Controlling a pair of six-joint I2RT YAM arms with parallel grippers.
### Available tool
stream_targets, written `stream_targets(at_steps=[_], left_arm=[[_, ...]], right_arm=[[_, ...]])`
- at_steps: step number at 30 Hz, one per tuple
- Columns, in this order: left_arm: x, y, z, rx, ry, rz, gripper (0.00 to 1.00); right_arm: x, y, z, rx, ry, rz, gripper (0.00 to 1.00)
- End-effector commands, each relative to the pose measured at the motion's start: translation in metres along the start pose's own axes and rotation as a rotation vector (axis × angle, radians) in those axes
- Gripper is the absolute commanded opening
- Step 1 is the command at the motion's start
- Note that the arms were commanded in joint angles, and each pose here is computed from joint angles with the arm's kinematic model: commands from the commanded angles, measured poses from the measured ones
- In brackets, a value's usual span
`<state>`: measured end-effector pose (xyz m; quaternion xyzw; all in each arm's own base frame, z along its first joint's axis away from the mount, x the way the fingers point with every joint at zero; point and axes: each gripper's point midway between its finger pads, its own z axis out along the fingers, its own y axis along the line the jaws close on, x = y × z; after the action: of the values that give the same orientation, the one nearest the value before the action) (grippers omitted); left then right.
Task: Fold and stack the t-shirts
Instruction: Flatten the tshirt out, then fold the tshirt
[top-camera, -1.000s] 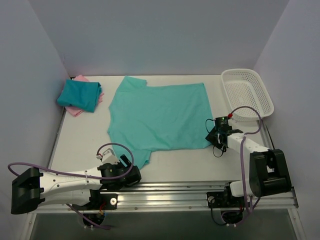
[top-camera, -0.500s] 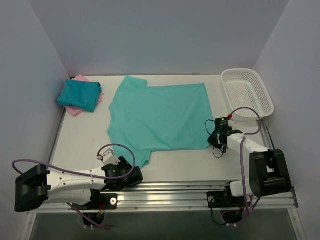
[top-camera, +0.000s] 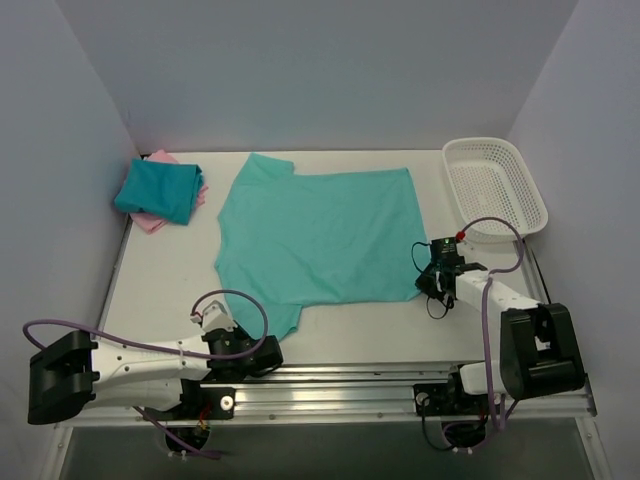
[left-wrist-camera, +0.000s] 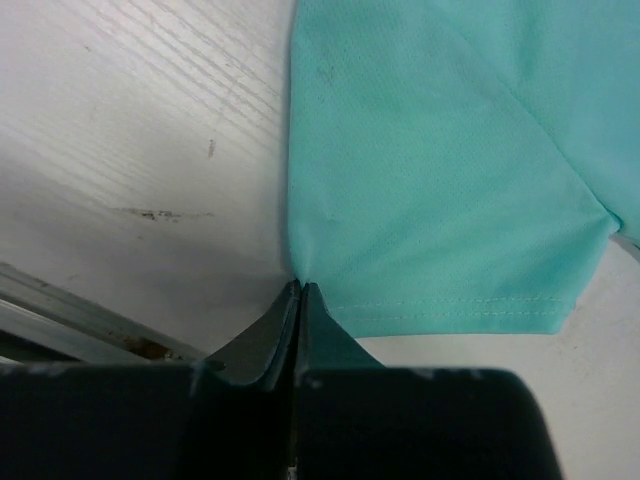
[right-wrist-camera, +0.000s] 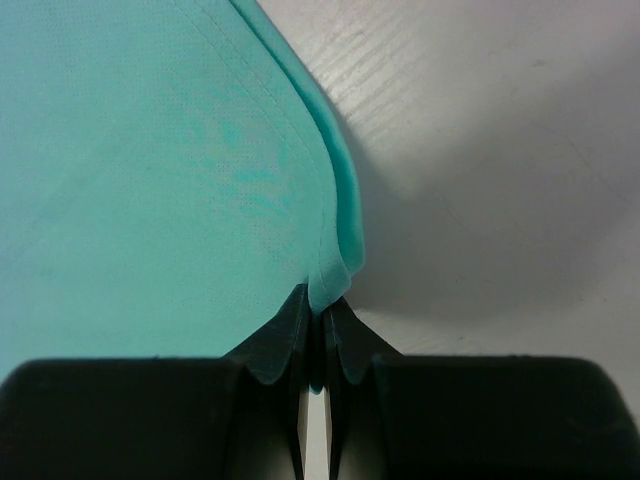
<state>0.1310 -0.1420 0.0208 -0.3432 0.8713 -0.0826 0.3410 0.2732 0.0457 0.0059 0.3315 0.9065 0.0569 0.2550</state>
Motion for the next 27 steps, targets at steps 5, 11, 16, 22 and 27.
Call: stream_targets(at_steps=[5,11,16,22,27], left_arm=[[-0.028,-0.003,-0.034,-0.068,-0.028,0.103,0.02],[-0.061,-0.036,-0.060,0.028,-0.103,0.135,0.02],[-0.088,-0.056,-0.081,0.067,-0.149,0.129,0.02],[-0.106,-0.072,-0.082,0.102,-0.189,0.112,0.02],[-0.118,-0.090,-0.059,0.123,-0.190,0.118,0.02]], right_arm=[[0.014,-0.021,-0.014,0.069,0.042,0.002,0.00],[-0.003,-0.012,-0.031,0.042,-0.004,0.007,0.00],[-0.014,-0.007,-0.047,0.028,-0.033,0.012,0.00],[-0.026,0.001,-0.052,0.024,-0.058,0.004,0.00],[-0.039,0.006,-0.040,0.051,-0.095,0.005,0.00]])
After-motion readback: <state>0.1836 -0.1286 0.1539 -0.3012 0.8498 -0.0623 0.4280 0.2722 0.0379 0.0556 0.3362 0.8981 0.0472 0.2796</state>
